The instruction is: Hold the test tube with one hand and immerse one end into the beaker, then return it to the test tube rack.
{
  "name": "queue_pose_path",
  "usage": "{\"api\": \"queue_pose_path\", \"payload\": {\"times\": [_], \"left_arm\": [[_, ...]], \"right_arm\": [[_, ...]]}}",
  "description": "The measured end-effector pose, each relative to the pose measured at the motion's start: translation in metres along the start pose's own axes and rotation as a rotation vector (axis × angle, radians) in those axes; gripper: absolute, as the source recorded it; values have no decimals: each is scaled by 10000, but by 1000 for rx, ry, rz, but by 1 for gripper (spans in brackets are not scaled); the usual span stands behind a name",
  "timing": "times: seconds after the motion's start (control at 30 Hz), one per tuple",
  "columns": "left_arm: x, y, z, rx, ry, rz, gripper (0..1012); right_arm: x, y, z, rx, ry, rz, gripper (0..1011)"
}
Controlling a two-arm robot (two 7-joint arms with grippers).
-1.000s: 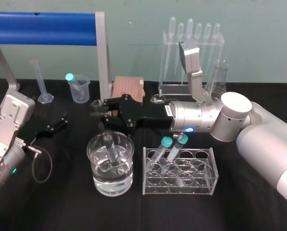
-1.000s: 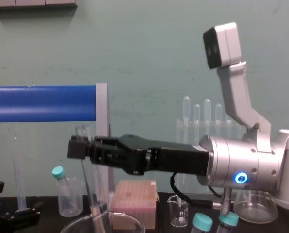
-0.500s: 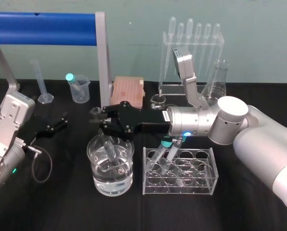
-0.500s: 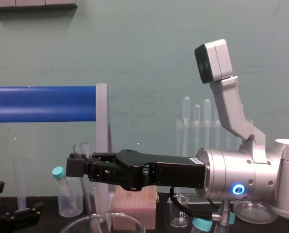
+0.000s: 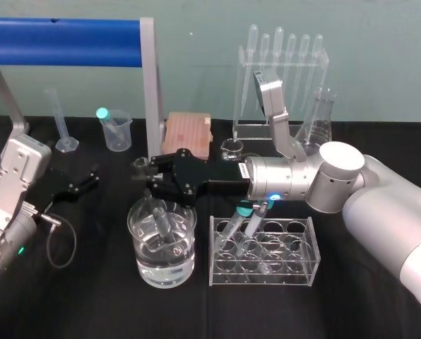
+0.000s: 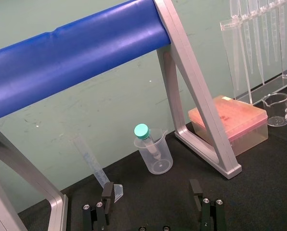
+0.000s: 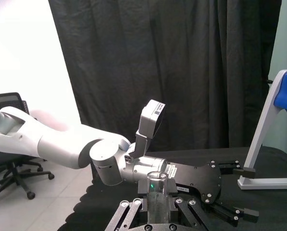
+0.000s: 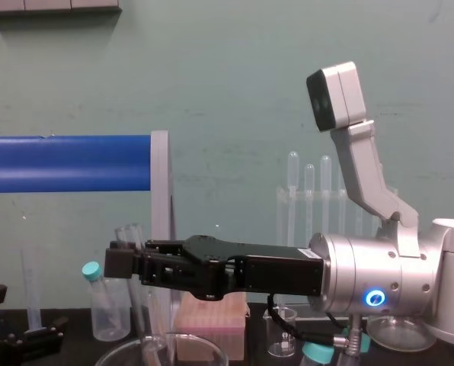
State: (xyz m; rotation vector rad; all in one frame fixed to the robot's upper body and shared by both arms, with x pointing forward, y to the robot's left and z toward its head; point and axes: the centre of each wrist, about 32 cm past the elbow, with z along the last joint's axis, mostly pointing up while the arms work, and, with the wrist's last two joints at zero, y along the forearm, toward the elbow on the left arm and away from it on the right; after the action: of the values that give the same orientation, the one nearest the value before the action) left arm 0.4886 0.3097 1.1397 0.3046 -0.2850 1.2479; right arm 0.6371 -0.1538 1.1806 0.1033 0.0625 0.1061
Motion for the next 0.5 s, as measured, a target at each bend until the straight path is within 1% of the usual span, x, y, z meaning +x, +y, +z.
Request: {"api": "queue_pose_path", "payload": {"times": [0.5], "left_arm": [[0, 0, 0, 0, 0, 0, 1000]], "right_arm": [[-1, 0, -3, 0, 1, 0, 225]]}}
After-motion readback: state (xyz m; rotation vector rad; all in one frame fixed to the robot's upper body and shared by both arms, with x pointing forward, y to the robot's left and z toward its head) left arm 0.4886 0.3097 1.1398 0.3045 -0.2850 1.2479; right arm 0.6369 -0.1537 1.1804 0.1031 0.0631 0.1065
